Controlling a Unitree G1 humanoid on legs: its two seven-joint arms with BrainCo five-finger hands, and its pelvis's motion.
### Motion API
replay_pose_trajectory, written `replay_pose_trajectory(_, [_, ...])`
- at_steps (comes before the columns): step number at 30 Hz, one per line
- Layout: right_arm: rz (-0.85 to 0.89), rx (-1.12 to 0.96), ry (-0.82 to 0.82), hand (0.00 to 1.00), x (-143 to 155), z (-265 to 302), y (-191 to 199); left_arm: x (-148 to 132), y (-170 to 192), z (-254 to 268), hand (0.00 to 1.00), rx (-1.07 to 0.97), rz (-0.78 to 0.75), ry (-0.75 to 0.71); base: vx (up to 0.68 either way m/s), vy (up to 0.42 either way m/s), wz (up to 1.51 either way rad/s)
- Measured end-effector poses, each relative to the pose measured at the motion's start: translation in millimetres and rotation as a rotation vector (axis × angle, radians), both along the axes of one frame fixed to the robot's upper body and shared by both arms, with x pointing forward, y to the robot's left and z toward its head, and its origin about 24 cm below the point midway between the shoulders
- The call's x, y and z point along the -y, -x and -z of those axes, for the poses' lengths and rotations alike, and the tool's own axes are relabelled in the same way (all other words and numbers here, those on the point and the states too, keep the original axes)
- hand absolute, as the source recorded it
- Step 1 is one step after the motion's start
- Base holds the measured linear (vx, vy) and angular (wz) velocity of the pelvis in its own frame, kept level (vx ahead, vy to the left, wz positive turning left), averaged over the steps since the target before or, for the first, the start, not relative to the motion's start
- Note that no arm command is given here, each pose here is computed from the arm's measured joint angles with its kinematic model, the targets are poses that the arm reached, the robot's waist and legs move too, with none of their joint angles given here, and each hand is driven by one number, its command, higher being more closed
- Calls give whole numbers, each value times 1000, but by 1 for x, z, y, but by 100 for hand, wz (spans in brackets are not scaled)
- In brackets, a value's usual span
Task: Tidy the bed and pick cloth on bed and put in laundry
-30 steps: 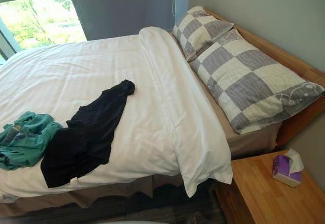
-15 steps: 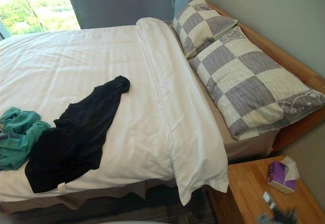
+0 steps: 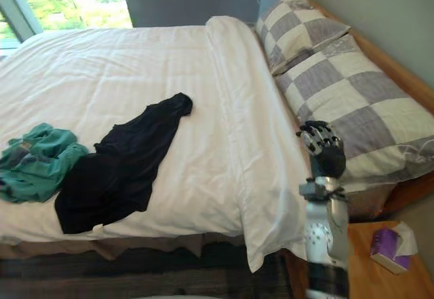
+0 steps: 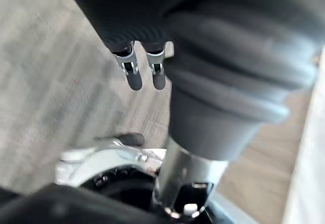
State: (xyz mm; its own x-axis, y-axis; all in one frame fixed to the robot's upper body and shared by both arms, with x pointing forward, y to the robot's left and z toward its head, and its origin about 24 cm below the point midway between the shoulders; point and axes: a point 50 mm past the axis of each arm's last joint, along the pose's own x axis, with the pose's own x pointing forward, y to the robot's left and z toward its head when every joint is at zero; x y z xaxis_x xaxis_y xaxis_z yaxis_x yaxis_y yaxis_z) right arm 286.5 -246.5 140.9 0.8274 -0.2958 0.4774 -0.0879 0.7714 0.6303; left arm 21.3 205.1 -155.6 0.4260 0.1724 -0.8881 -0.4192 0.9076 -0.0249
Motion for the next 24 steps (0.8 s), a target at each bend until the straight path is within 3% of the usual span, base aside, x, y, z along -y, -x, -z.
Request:
replay_pose_trajectory(4, [39, 375, -276, 100, 10, -76, -21, 7, -41, -7, 0, 115, 28, 30, -136, 23, 35])
replay_pose_trajectory(10, [85, 505, -367, 100, 42, -100, -15, 14, -66, -15, 0, 198, 40, 73, 5, 51, 12])
replay_pose_trajectory(16, [72, 519, -253, 100, 61, -117, -20, 25, -83, -16, 0, 250, 97, 145, 27, 29, -14])
replay_pose_trajectory(20, [-19, 559, -185, 100, 52, -118, -22, 27, -87, -17, 0, 273, 119, 183, -29, -46, -17])
replay_pose_trajectory(24, [-238, 640, 3, 100, 24, -123, -14, 25, -85, -15, 0, 285, 120, 227, -47, -90, -16])
